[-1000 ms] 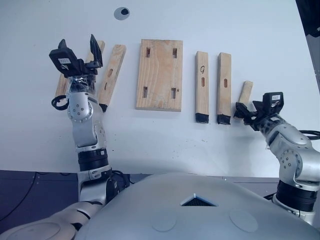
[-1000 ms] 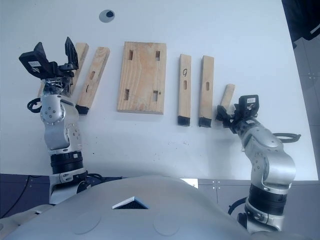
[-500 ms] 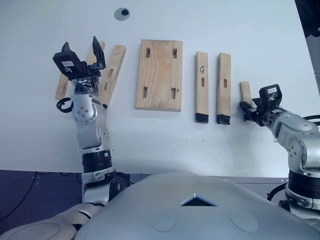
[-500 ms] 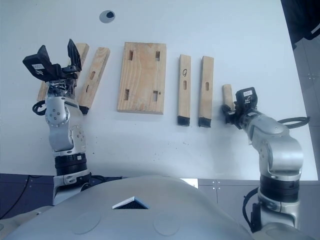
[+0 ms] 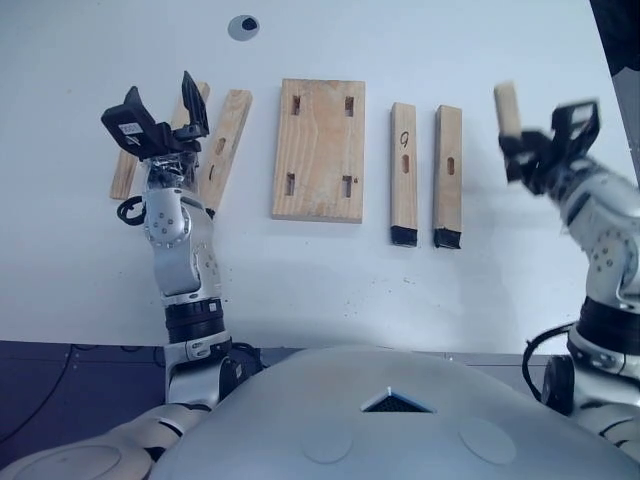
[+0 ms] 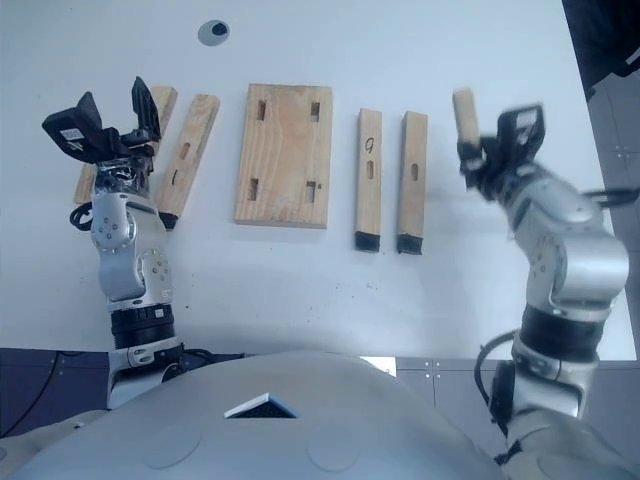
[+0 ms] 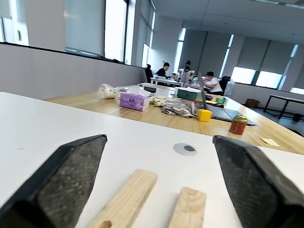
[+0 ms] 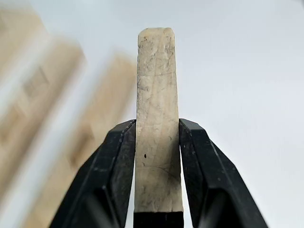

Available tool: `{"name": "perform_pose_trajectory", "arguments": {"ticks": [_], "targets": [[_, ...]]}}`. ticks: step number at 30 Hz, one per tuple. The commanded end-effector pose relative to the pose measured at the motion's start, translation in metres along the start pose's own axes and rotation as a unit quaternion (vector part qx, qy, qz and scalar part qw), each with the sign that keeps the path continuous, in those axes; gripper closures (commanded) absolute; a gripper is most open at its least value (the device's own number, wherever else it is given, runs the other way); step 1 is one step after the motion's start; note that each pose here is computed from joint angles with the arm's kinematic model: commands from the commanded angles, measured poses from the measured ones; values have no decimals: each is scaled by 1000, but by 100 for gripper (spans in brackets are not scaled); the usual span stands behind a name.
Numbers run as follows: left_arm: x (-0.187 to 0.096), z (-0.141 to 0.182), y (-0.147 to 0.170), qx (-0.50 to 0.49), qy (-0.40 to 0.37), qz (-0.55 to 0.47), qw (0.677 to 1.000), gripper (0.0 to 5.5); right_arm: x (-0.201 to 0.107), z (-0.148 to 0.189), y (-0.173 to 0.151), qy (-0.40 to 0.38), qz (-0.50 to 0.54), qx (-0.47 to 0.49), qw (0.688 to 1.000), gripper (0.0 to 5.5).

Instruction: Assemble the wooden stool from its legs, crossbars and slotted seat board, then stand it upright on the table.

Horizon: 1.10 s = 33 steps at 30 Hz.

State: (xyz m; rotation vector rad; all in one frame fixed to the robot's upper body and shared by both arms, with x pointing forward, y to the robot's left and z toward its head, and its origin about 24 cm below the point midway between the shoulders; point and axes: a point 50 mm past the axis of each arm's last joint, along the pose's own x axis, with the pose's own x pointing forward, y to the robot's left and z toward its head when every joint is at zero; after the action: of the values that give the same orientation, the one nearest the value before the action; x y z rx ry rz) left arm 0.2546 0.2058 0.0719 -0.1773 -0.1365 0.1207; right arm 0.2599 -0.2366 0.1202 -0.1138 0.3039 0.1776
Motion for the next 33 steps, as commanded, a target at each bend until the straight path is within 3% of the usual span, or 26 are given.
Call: {"name": "perform_pose_trajectory", "arguments": {"ticks": [1, 7, 13, 20, 29, 33], "targets": [[19, 26, -30, -90, -7, -106, 990, 140, 16, 35, 2, -132, 19, -26, 991, 421], [29, 82, -83, -184, 24, -282, 941, 140, 18, 96, 37, -286, 161, -123, 937, 421], [28, 116, -98, -257, 30, -316, 913, 140, 5, 108, 66, -285, 232, -153, 918, 421], [17, 112, -115, -275, 75, -349, 893, 140, 4, 95, 98, -251, 269, -166, 915, 421], [15, 103, -124, -287, 106, -358, 882, 140, -1, 96, 123, -266, 305, -167, 899, 421], [14, 102, -124, -294, 108, -358, 880, 190, -1, 95, 127, -267, 312, -169, 896, 421]]}}
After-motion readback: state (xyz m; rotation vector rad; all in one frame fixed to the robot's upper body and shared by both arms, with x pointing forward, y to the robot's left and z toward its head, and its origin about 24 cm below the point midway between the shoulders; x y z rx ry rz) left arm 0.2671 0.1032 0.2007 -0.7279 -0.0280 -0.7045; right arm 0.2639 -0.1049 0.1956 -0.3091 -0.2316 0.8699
